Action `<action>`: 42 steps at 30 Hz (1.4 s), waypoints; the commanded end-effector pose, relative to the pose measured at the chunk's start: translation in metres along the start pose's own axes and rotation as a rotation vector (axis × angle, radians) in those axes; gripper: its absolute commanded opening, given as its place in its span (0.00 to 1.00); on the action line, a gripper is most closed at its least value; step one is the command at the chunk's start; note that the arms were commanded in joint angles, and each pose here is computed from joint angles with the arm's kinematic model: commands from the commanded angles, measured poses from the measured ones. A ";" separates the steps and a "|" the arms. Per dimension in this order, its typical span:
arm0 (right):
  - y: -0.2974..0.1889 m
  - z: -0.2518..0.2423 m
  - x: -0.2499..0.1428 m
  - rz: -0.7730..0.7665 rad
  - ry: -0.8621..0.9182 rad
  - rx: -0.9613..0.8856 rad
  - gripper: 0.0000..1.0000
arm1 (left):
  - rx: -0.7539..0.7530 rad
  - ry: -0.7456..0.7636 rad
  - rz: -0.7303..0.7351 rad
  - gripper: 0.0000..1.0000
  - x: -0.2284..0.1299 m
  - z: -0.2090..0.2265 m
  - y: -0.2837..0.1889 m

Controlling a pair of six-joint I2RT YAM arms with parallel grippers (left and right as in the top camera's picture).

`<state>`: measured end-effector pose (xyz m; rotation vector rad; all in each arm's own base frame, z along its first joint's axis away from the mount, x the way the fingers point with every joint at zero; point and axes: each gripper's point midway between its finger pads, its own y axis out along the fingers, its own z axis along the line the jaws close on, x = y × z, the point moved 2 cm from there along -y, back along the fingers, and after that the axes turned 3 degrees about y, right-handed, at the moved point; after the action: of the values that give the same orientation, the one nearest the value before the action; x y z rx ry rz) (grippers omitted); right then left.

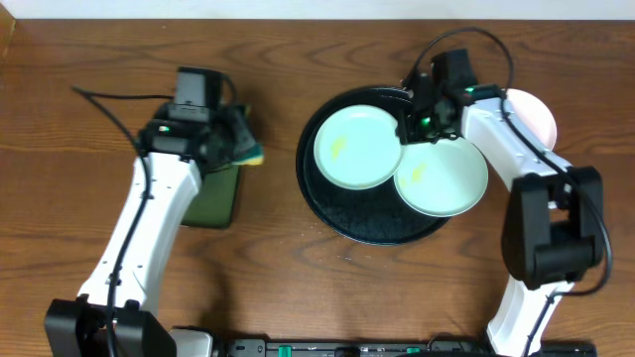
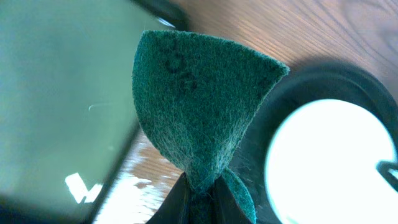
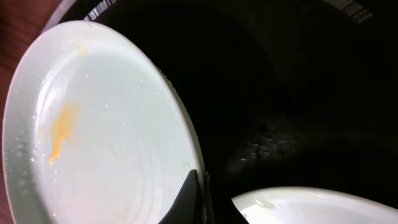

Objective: Clean dirty plates on tray and stack at the side
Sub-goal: 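Carry the sponge with the left gripper onto the upper green plate, then scrub the green plate with the sponge while the right gripper holds it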

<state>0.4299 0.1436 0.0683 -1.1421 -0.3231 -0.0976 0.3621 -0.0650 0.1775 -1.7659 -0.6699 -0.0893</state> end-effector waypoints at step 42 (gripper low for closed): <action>0.046 -0.005 -0.018 0.075 -0.046 -0.071 0.01 | 0.280 0.222 -0.123 0.08 -0.084 -0.075 0.160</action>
<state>0.4284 0.1596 0.0287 -1.1970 -0.3233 -0.0371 0.3773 -0.2471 0.0372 -1.7232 -0.5208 -0.2050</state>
